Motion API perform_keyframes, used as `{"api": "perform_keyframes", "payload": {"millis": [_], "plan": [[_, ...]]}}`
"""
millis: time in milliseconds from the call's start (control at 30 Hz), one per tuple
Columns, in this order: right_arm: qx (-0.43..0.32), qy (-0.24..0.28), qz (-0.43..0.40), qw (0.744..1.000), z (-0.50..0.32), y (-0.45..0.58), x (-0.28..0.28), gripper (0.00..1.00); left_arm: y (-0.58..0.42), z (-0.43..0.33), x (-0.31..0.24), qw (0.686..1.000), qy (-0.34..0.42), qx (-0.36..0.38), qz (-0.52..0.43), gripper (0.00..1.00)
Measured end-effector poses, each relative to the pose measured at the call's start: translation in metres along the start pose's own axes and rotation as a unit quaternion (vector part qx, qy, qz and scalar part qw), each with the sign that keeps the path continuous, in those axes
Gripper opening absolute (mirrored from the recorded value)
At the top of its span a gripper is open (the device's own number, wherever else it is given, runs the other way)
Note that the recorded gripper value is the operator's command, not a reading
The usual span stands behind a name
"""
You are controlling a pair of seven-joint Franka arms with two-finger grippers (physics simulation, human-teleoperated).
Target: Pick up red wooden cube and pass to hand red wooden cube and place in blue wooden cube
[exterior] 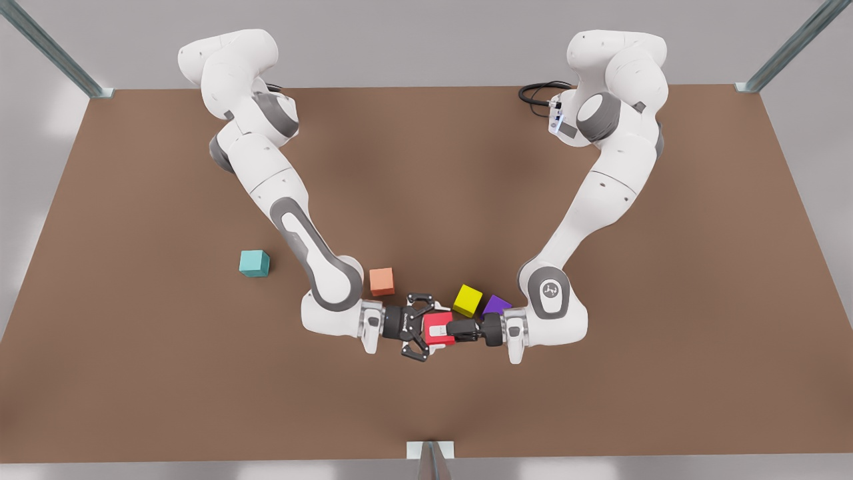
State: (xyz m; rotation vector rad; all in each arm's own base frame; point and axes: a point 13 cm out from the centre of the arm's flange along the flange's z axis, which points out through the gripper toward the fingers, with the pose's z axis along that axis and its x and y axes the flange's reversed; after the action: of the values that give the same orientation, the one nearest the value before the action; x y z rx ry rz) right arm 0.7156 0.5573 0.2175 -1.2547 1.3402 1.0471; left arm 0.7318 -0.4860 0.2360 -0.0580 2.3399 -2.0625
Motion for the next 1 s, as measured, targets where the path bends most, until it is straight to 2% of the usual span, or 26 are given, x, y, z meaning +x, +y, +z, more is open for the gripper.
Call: {"api": "perform_keyframes", "payload": {"millis": [33,267,333,433,533,600,667,733,800,833,867,900,1000], "plan": [[-0.001,0.002,0.0,1.0,0.0,0.0,0.001,0.51,-0.001,0.0,0.0,1.0,-0.001,0.003,0.001,1.0],[0.0,0.005,0.002,1.0,-0.001,-0.001,0.001,0.5,-0.002,0.001,0.001,1.0,0.001,0.003,0.007,1.0],[0.001,0.005,0.003,1.0,-0.002,-0.002,0.001,0.51,-0.005,-0.019,-0.01,1.0,-0.002,-0.014,0.025,1.0],[0.003,0.006,0.003,1.0,-0.003,-0.003,0.001,0.52,-0.015,-0.092,-0.041,0.997,-0.008,-0.054,0.058,1.0],[0.01,0.018,-0.005,1.0,-0.015,-0.013,0.006,0.52,-0.025,-0.221,-0.071,0.989,-0.011,-0.113,0.09,1.0],[0.026,0.076,-0.037,0.996,-0.062,-0.047,0.035,0.52,-0.078,-0.294,-0.058,0.958,0.026,-0.235,0.162,1.0],[0.012,0.14,-0.08,0.987,-0.105,-0.066,0.051,0.53,-0.113,-0.343,-0.022,0.899,0.091,-0.379,0.201,1.0],[-0.014,0.208,-0.125,0.97,-0.161,-0.085,0.054,0.53,-0.121,-0.387,0.008,0.845,0.138,-0.481,0.187,1.0],[-0.041,0.288,-0.168,0.942,-0.229,-0.102,0.044,0.53,-0.13,-0.425,0.031,0.808,0.159,-0.544,0.157,1.0],[-0.056,0.33,-0.177,0.926,-0.262,-0.104,0.046,0.53,-0.129,-0.445,0.051,0.779,0.169,-0.59,0.131,1.0],[-0.073,0.37,-0.184,0.908,-0.288,-0.102,0.05,0.53,-0.116,-0.443,0.094,0.734,0.195,-0.643,0.097,1.0],[-0.09,0.409,-0.193,0.887,-0.31,-0.101,0.052,0.53,-0.118,-0.438,0.123,0.718,0.201,-0.661,0.084,1.0],[-0.143,0.52,-0.206,0.817,-0.369,-0.093,0.073,0.53,-0.127,-0.432,0.143,0.725,0.189,-0.659,0.065,1.0]]}}
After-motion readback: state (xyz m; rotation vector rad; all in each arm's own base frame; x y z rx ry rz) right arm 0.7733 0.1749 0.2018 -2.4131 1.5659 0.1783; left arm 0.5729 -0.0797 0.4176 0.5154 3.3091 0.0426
